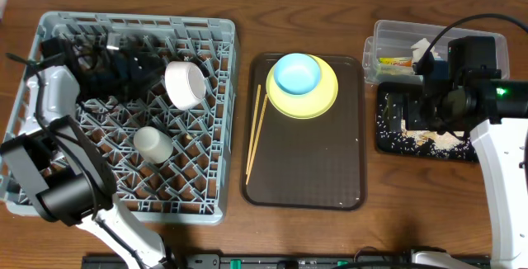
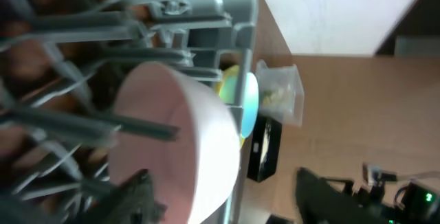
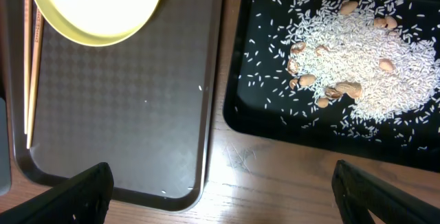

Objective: Sort waste into correct bins and load items into the dishwasher
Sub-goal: 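Carry the white bowl into the rack and release it, then reach the left gripper to the yellow plate and grasp the blue bowl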

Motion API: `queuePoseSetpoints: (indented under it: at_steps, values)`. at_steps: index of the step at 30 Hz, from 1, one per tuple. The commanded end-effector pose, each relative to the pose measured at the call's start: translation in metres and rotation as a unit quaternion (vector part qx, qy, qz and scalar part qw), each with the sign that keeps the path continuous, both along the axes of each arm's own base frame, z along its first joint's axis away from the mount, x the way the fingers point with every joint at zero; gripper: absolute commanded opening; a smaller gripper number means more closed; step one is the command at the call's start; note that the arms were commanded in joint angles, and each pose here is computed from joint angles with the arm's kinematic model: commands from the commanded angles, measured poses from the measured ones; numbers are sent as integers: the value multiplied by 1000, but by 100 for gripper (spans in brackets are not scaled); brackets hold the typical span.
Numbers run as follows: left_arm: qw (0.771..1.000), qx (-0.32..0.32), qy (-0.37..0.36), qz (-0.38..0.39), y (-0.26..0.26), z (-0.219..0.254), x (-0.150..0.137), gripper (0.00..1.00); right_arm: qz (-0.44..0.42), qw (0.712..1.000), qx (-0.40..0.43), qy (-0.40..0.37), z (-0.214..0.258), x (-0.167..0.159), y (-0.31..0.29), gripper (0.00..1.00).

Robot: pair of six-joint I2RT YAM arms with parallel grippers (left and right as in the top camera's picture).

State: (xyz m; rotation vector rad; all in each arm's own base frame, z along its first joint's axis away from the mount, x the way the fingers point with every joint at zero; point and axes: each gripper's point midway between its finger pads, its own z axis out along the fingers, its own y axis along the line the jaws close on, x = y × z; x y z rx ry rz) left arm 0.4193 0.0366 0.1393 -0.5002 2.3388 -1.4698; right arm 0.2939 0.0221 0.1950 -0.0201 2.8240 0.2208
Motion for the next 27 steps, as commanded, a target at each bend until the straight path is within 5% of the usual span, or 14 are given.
queuePoseSetpoints:
  at_steps: [1,8,14,21,27]
  values:
    - [999,44,15,20,19,-4,-7,77,-6,1000,0,-2,2,1,-1,99]
    - [988,144,-15,56,39,39,-20,85,-5,1000,-1,-2,2,1,-1,99]
    - [968,238,-63,44,8,88,-31,86,-5,1000,0,-1,2,1,-1,100]
    - [911,401,-89,-38,-70,86,-30,87,-61,998,-29,14,-1,-4,-16,100]
    - [868,447,-172,-128,-174,74,-17,87,-131,989,-69,28,-3,-10,-36,99]
